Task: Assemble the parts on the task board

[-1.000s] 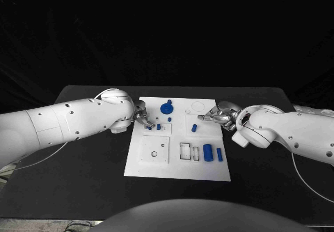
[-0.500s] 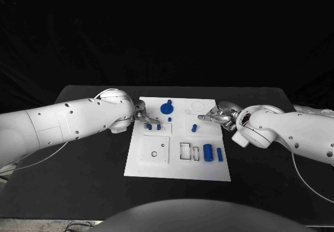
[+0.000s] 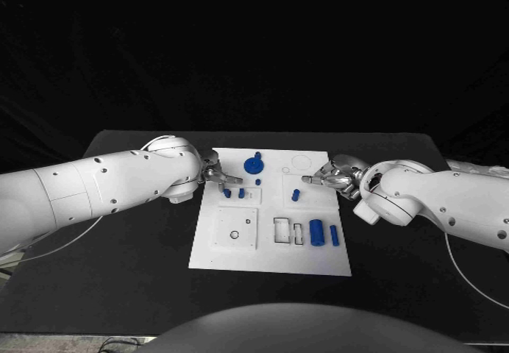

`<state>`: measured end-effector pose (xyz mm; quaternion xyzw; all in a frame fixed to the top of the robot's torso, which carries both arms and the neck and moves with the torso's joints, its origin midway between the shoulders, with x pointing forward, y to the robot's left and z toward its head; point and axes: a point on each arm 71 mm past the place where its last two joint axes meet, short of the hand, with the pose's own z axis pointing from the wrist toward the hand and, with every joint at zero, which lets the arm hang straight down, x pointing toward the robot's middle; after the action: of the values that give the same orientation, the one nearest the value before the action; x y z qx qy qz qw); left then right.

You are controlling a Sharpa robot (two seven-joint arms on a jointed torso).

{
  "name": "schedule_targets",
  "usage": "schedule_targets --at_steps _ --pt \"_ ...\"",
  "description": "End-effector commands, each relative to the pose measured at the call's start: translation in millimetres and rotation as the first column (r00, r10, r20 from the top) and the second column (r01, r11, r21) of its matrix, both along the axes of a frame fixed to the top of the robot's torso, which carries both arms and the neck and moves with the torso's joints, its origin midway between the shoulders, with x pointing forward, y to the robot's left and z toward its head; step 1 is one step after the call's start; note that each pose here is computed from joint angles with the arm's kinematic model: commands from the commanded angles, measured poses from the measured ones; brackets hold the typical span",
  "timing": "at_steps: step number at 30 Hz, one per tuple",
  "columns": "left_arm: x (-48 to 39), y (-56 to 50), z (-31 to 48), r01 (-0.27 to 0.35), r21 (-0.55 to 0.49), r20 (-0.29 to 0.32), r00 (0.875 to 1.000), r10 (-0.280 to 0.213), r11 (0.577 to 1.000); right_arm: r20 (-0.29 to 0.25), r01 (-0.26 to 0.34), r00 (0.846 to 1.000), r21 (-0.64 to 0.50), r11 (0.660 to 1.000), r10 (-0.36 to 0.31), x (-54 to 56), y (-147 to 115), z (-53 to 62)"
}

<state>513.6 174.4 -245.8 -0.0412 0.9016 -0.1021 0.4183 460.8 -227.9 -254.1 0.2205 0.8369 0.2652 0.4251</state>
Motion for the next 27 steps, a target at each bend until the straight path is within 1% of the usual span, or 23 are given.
schedule_targets --at_steps 1,16,20,21,24,25,27 --pt "-0.4 -2.5 0.8 -0.014 -0.047 -0.001 1.000 0.014 0.999 -0.004 -0.018 1.000 -0.004 1.000 0.018 -0.9 1 -0.8" --pt "-1.0 -3.0 0.4 -0.012 -0.047 -0.010 1.000 0.012 0.999 -0.006 -0.018 1.000 -0.005 1.000 0.018 -1.1 1 -1.0" --pt "-0.6 -2.3 1.1 -0.013 -0.036 0.004 1.000 0.013 0.999 -0.006 -0.019 1.000 -0.005 1.000 0.019 -1.2 1 -1.0" --pt "-0.4 -2.0 1.6 -0.014 -0.036 0.013 1.000 0.015 0.999 -0.006 -0.019 1.000 -0.005 1.000 0.019 -1.2 1 -1.0" --pt "1.5 -1.3 6.0 -0.019 -0.066 0.081 0.996 0.025 0.998 -0.002 -0.018 1.000 -0.003 1.000 0.018 -1.0 1 -0.8" --pt "2.9 -1.0 10.2 -0.019 -0.104 0.138 0.990 0.033 0.994 0.002 -0.017 1.000 -0.001 1.000 0.017 -0.9 1 -0.6" --pt "4.8 -0.8 16.8 -0.007 -0.167 0.219 0.975 0.044 0.986 0.007 -0.015 1.000 0.002 1.000 0.015 -0.8 1 -0.3"
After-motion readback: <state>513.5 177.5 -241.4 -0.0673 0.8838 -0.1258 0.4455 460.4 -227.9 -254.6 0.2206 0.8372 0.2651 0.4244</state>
